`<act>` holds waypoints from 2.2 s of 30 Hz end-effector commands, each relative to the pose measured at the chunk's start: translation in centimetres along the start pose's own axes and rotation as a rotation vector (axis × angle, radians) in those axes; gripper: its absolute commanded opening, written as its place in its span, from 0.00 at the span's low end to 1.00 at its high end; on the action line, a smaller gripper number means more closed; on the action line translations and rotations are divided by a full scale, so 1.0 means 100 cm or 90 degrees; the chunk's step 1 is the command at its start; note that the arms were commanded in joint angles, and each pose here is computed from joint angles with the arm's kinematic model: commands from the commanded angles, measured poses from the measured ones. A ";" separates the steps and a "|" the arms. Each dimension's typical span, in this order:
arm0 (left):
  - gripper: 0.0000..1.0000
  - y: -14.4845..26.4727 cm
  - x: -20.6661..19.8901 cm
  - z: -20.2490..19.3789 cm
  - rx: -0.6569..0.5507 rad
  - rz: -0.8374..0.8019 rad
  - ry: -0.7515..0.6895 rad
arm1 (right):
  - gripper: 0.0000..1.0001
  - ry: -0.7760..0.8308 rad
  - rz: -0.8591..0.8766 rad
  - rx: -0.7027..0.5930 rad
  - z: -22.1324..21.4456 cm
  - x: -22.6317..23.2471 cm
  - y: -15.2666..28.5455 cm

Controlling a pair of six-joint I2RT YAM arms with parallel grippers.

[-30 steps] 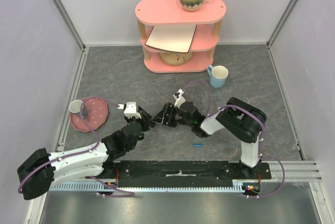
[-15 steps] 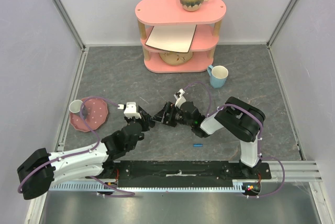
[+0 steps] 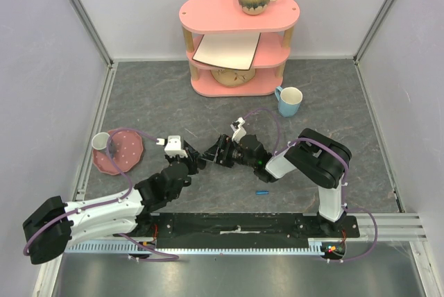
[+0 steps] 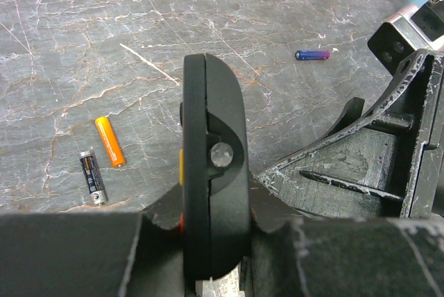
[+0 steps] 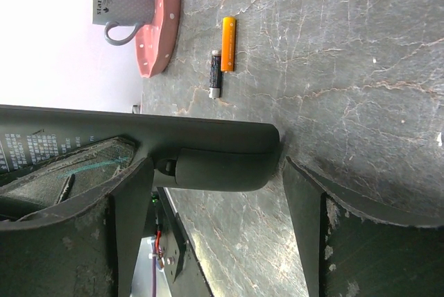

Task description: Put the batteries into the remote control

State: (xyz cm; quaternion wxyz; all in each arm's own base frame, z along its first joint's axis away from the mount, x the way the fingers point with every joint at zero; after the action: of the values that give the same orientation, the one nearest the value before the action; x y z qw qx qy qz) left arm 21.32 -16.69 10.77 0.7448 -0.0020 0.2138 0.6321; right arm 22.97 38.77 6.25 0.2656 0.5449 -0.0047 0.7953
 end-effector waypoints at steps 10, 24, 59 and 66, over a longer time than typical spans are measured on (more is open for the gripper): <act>0.02 0.003 0.008 -0.010 0.011 0.017 -0.009 | 0.81 -0.005 -0.018 -0.014 0.002 -0.011 -0.003; 0.02 0.003 0.006 -0.013 0.017 0.013 -0.010 | 0.80 0.007 -0.029 -0.006 0.000 -0.013 -0.005; 0.02 0.003 -0.002 -0.016 0.022 0.001 -0.012 | 0.78 0.076 -0.090 0.070 -0.028 -0.011 -0.013; 0.02 0.003 -0.003 -0.017 0.022 -0.001 -0.013 | 0.74 0.070 -0.139 0.097 -0.038 -0.030 -0.011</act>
State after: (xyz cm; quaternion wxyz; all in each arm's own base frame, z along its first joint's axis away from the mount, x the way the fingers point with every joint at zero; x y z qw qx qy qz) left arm 21.63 -15.67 10.63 0.7186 -0.0093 0.1963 0.6671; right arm 23.59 40.06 5.88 0.2935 0.5177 0.0364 0.8028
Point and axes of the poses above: each gripper's point midway between its finger pads, its own y axis back along the fingers, its own x axis along the line the jaws close on, z = x × y, the point moved 2 cm from there along y, back along the fingers, and after that the axes turned 2 degrees about y, right-handed, at the moved point
